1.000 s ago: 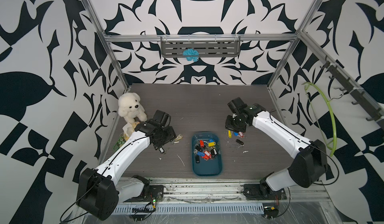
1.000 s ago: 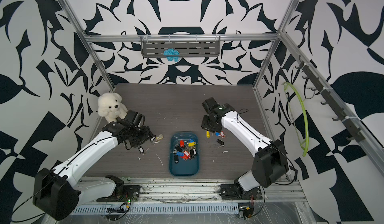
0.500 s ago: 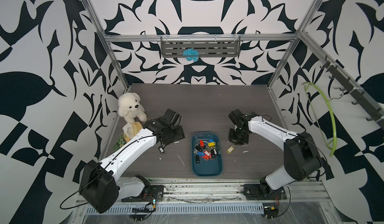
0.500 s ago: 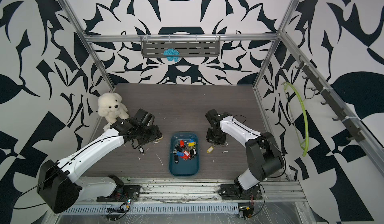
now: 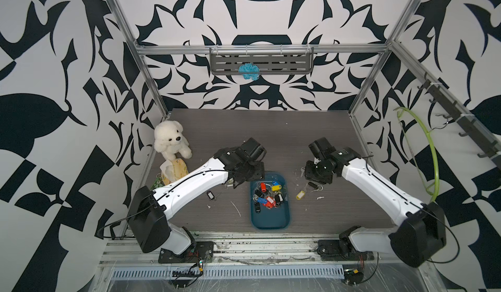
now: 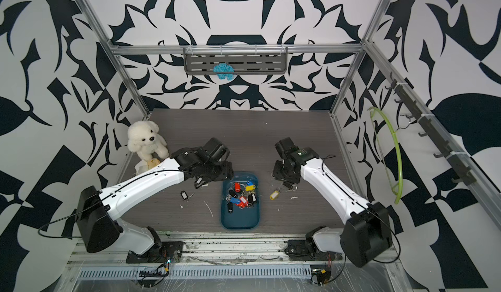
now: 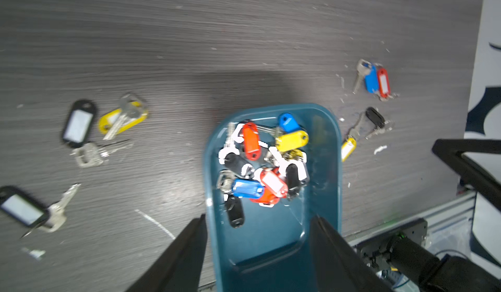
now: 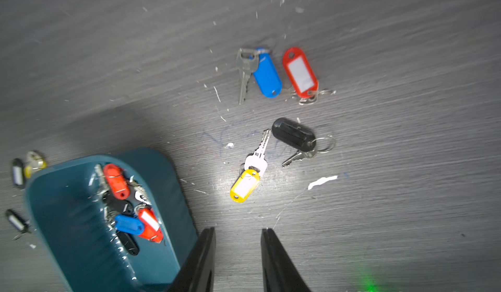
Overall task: Take the keys out of the storage box
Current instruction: Place the key at the center of the board.
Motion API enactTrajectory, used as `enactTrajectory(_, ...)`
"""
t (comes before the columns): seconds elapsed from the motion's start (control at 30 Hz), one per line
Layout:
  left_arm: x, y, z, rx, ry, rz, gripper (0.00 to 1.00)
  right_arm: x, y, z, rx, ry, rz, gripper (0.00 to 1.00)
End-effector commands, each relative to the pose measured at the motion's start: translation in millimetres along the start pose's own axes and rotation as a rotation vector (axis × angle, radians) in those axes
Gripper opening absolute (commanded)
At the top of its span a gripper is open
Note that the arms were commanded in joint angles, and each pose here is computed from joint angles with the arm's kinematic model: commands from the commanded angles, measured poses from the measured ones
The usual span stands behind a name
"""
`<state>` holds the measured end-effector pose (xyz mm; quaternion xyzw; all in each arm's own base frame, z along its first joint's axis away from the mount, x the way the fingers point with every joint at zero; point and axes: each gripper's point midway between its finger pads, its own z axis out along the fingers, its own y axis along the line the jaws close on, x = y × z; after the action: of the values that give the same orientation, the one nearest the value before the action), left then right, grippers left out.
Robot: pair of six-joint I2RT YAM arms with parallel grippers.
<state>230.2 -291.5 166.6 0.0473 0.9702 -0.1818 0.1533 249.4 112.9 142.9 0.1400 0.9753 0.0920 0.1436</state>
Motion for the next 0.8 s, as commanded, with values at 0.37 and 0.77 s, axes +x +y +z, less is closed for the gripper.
enactTrajectory(0.37, 34, -43, 63, -0.044, 0.188, 0.11, 0.65, 18, -39, -16, 0.03, -0.087, 0.022, 0.35)
enactTrajectory(0.77, 49, -39, 87, -0.052, 0.288, 0.166, 0.43, 19, -40, -13, 0.037, -0.073, 0.033, 0.33)
